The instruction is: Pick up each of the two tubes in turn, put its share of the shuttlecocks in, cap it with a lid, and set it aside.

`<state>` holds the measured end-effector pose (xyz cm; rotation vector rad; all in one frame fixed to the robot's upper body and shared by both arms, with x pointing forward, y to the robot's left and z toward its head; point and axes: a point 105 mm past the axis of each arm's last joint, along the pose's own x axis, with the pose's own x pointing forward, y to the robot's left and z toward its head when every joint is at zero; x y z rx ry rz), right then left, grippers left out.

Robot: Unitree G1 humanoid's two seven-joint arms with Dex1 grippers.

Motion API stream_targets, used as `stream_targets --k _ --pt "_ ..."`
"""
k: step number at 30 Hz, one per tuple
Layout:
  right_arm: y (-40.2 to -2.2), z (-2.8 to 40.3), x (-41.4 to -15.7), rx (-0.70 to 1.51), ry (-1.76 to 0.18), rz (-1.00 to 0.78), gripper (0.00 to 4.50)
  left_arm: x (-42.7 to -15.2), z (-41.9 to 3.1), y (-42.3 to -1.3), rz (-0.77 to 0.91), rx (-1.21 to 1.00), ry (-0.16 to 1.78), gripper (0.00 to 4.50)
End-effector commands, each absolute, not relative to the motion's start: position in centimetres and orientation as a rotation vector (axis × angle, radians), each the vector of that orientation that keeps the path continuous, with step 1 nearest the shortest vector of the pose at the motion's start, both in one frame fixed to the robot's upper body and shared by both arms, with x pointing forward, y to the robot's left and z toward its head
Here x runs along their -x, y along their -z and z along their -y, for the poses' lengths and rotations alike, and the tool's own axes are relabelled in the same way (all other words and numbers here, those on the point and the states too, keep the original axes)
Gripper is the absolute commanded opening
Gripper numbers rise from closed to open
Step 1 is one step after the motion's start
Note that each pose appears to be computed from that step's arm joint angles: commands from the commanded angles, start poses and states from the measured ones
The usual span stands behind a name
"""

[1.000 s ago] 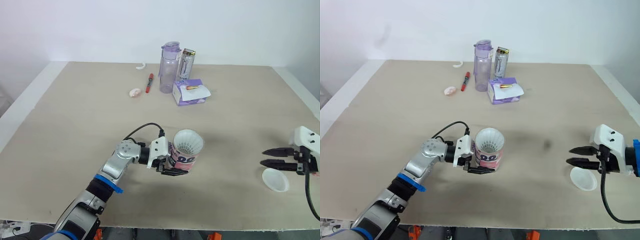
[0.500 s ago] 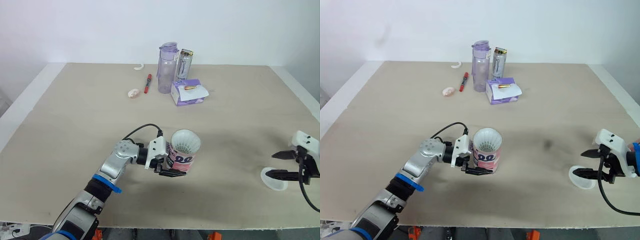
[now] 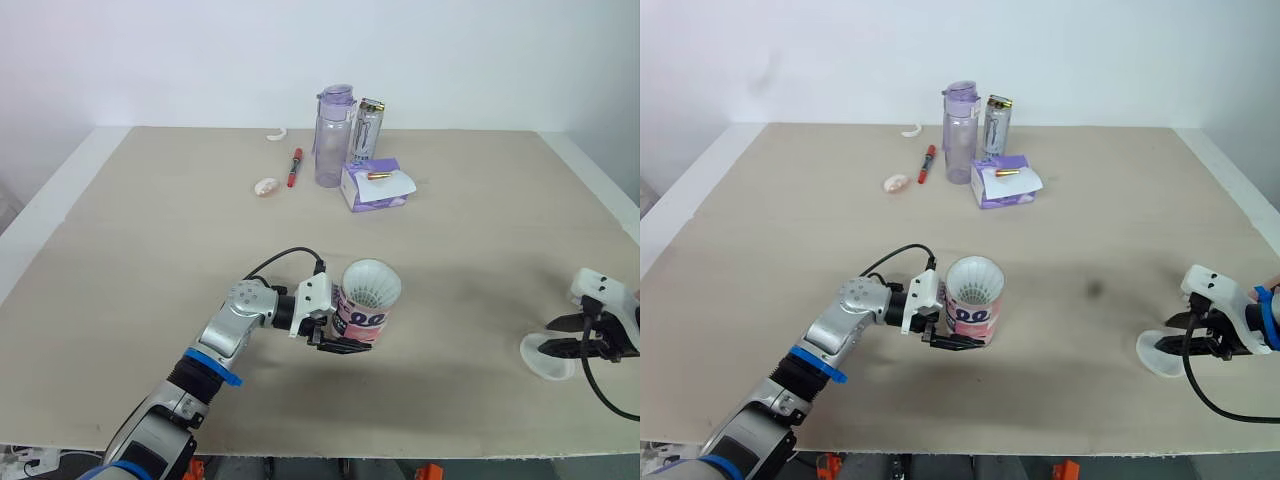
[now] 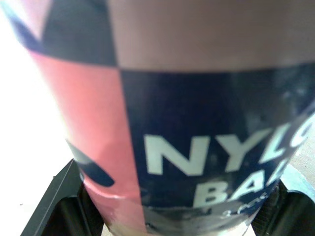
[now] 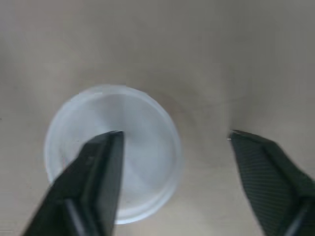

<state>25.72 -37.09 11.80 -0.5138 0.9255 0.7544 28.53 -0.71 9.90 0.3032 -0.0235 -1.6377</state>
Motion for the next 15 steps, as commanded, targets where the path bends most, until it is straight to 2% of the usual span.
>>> stream_targets --k 1,10,15 --pt "-13.2 36.8 -25.5 0.574 -0.798 -0.906 0.02 -29.1 0.1 -9.7 -0.008 -0.317 1.609 3.3" --pt "-17.8 33.1 -26.7 0.743 -0.923 -0.717 0.02 -29.8 -0.4 -9.5 -0.036 -0.325 1.589 3.3" --pt "-24.1 26.8 -27.8 0.931 -1.074 -0.45 0.02 -30.0 -0.8 -8.7 -0.088 -0.353 1.581 3.3"
